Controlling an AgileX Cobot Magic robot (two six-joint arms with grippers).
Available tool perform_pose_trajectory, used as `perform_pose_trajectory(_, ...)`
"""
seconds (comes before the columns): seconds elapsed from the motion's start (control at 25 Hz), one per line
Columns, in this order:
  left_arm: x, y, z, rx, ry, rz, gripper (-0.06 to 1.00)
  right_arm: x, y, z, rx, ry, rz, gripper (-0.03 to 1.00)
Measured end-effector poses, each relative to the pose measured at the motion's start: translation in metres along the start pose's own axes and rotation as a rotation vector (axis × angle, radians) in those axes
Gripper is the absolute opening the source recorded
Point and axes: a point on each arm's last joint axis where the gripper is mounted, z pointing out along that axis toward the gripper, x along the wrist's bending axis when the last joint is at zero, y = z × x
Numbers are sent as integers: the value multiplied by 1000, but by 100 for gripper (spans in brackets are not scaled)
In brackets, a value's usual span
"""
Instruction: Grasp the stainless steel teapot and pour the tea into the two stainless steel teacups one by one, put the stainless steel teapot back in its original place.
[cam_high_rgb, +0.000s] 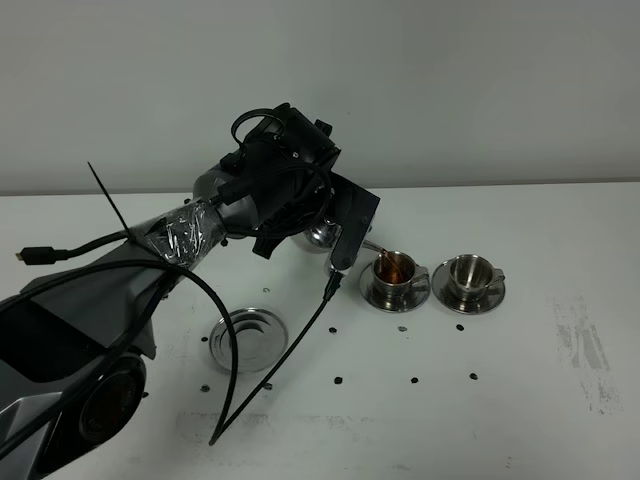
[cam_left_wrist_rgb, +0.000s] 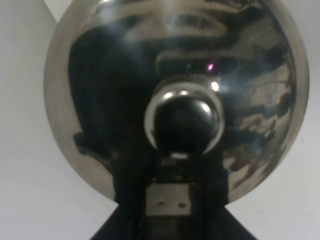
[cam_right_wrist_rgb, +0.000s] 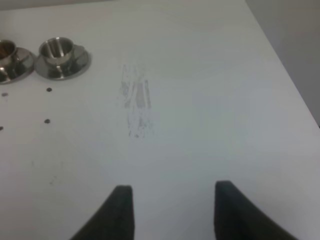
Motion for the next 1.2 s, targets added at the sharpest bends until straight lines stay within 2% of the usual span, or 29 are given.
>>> perform_pose_trajectory(1.2, 3, 12, -6, 29, 37, 91, 23, 0, 0, 0, 0, 0, 0, 37)
